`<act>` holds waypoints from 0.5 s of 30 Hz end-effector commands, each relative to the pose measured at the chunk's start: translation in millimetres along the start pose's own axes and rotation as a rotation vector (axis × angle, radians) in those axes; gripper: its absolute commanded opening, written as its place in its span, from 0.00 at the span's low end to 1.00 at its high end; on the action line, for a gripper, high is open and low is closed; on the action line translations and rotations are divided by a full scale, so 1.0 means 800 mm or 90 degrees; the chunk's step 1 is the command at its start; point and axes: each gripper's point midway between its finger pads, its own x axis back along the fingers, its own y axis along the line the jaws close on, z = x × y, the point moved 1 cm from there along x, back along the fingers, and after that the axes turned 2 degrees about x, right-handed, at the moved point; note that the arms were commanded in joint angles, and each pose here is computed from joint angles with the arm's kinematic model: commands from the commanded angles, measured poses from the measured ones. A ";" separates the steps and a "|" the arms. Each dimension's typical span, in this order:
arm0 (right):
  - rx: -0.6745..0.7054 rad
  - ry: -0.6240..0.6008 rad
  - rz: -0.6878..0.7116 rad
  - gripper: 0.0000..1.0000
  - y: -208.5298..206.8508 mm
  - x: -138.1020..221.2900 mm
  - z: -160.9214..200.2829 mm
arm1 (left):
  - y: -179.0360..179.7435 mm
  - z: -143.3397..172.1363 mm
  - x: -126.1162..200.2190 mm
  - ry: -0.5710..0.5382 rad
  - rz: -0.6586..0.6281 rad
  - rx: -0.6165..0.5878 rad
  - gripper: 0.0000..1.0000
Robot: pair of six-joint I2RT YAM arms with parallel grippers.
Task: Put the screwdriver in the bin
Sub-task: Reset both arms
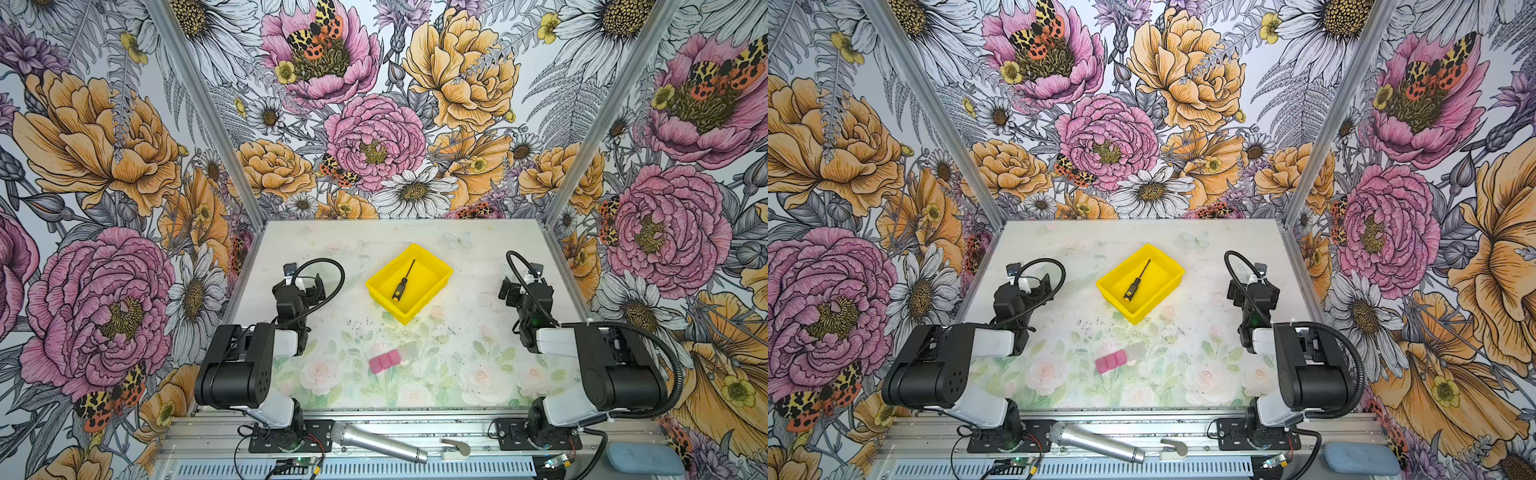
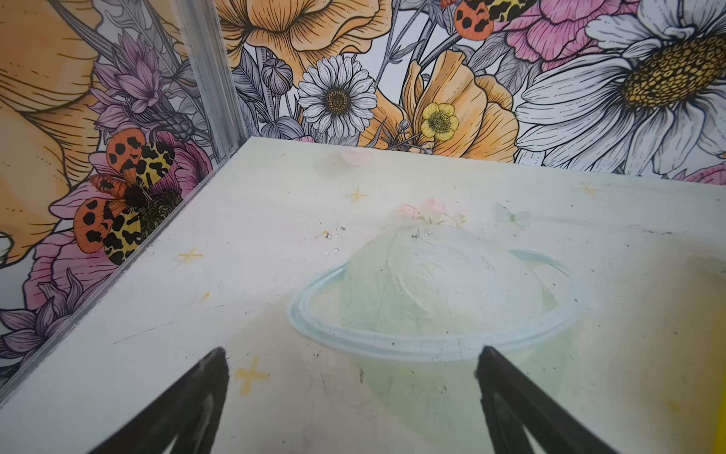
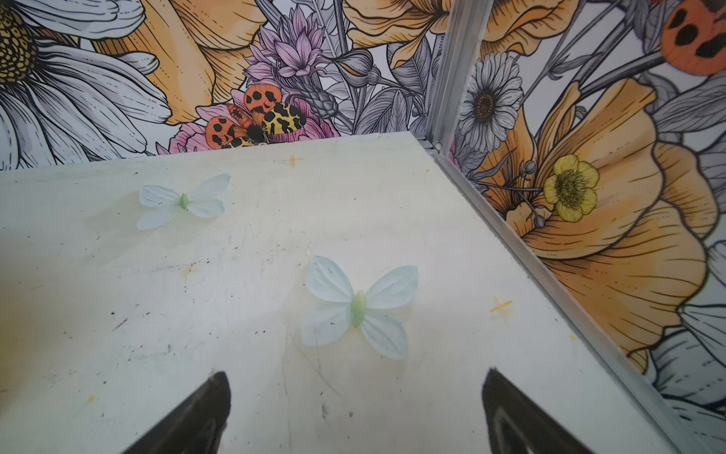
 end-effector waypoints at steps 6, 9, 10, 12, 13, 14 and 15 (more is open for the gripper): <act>0.004 -0.056 -0.009 1.00 0.007 0.003 -0.022 | -0.004 -0.012 0.002 -0.030 0.006 -0.009 0.99; 0.003 -0.055 -0.008 0.99 0.007 0.003 -0.022 | -0.004 -0.011 0.002 -0.029 0.006 -0.009 0.98; 0.003 -0.055 -0.007 0.99 0.006 0.003 -0.022 | -0.004 -0.011 0.002 -0.028 0.006 -0.009 0.99; 0.003 -0.056 -0.008 0.99 0.007 0.003 -0.023 | -0.004 -0.011 0.001 -0.027 0.007 -0.008 0.99; 0.003 -0.055 -0.007 0.99 0.006 0.003 -0.022 | -0.004 -0.012 0.001 -0.028 0.007 -0.008 0.99; 0.003 -0.055 -0.008 0.99 0.007 0.003 -0.022 | -0.004 -0.011 0.001 -0.028 0.007 -0.009 0.99; 0.003 -0.055 -0.008 0.99 0.007 0.003 -0.022 | -0.004 -0.011 0.002 -0.028 0.008 -0.009 0.99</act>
